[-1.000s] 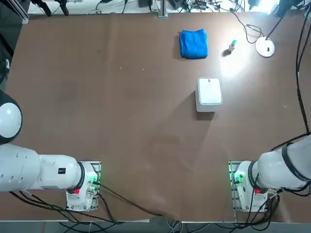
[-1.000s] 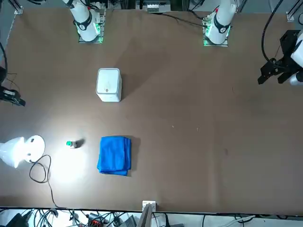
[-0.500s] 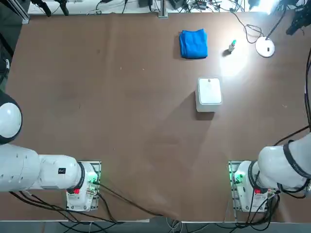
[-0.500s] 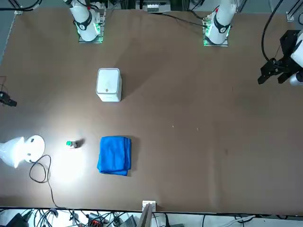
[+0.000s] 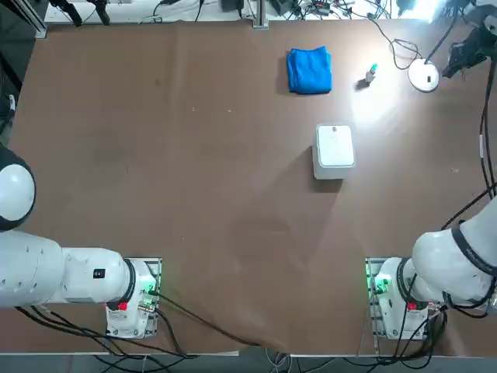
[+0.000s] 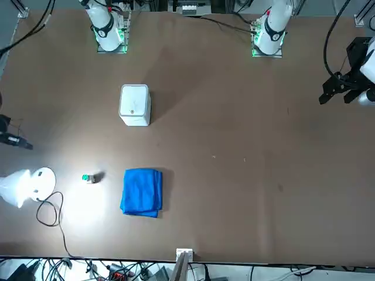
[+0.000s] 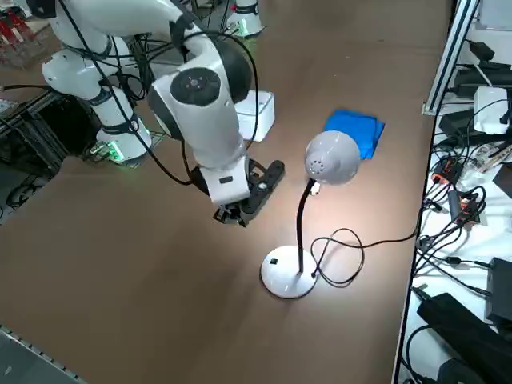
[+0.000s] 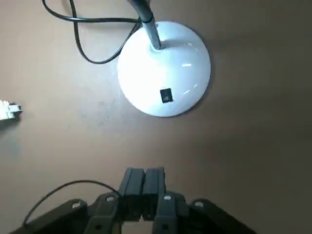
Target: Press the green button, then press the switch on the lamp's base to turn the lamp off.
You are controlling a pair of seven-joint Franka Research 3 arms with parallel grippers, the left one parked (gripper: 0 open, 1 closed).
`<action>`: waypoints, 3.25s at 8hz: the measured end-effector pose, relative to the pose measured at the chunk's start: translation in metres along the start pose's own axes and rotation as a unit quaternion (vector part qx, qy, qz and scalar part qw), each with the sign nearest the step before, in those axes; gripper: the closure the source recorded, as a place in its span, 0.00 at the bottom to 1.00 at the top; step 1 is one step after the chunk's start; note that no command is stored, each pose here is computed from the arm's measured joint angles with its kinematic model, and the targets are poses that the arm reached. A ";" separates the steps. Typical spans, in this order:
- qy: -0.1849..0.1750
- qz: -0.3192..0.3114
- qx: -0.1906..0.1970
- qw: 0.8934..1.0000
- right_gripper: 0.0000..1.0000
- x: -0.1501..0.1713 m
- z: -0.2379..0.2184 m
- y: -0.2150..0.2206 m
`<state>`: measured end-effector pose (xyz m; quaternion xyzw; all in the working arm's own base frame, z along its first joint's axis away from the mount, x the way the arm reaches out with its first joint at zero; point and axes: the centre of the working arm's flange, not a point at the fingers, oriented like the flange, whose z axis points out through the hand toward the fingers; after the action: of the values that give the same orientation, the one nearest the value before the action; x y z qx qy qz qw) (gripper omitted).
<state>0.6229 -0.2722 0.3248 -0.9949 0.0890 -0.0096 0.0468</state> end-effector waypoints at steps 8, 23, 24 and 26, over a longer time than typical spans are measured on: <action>0.086 -0.006 -0.023 0.996 0.99 0.017 0.074 -0.008; 0.105 -0.003 -0.030 0.994 0.99 0.016 0.099 -0.006; 0.105 -0.003 -0.030 0.994 0.99 0.016 0.100 -0.006; 0.105 -0.002 -0.030 0.994 0.99 0.016 0.099 -0.005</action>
<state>0.6420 -0.2613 0.2264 -0.9895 0.0914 -0.1116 0.0072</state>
